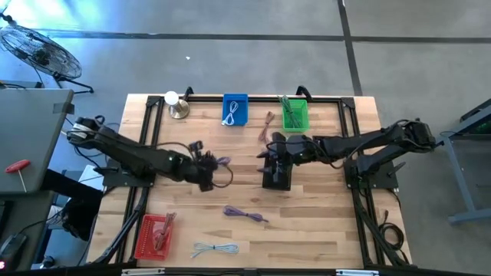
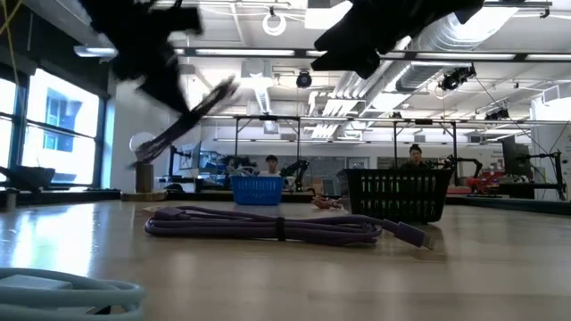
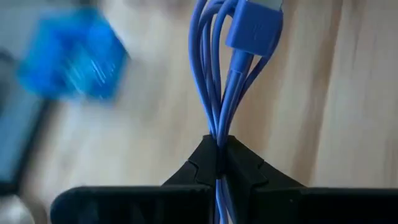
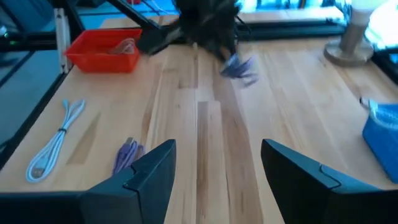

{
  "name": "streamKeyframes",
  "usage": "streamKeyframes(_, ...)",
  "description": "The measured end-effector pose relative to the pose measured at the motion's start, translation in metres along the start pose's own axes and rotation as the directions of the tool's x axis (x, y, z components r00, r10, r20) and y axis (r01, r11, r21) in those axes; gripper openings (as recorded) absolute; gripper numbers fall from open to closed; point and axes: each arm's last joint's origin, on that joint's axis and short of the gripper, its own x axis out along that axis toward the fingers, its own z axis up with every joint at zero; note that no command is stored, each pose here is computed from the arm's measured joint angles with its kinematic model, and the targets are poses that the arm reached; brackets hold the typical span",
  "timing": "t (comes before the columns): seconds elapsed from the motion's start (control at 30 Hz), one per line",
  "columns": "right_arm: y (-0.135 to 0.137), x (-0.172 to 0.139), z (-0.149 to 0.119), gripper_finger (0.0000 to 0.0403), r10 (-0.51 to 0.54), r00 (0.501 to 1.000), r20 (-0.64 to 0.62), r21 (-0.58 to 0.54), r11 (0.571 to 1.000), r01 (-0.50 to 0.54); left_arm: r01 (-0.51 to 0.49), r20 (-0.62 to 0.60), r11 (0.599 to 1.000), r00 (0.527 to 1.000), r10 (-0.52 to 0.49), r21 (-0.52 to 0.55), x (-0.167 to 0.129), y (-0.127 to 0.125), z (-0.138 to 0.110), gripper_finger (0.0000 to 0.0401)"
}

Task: Pick & Place USB Port
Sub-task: Put the left purple charger cable into the black bin

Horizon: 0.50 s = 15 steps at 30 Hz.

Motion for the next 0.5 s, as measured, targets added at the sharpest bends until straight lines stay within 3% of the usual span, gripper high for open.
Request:
streamKeyframes(0.07,0.004,0.0,0.001,0.0228,0.012,1.0,0.017,-0.049,0.999,-0.011,-0.01,0.141,0.999,0.99,0.014,-0.032,-0.011,0.004,0.019,0.0005)
streamKeyframes(0.13,0.008,0.0,0.003,0.0228,0.027,0.999,0.04,-0.107,0.994,-0.022,0.047,0.315,0.995,0.949,-0.017,-0.087,-0.024,0.008,0.039,0.0005)
streamKeyframes(0.27,0.02,-0.002,0.012,0.0228,0.057,0.989,0.134,-0.219,0.975,-0.026,0.249,0.596,0.966,0.788,-0.159,-0.071,-0.048,0.014,0.066,0.0005)
streamKeyframes(0.4,0.033,-0.005,0.021,0.0228,0.065,0.967,0.245,-0.287,0.958,0.008,0.378,0.693,0.926,0.666,-0.274,0.003,-0.056,0.012,0.075,0.0005)
streamKeyframes(0.5,0.044,-0.009,0.028,0.0228,0.089,0.94,0.328,-0.325,0.945,0.024,0.412,0.711,0.911,0.633,-0.306,0.025,-0.054,0.008,0.078,0.0005)
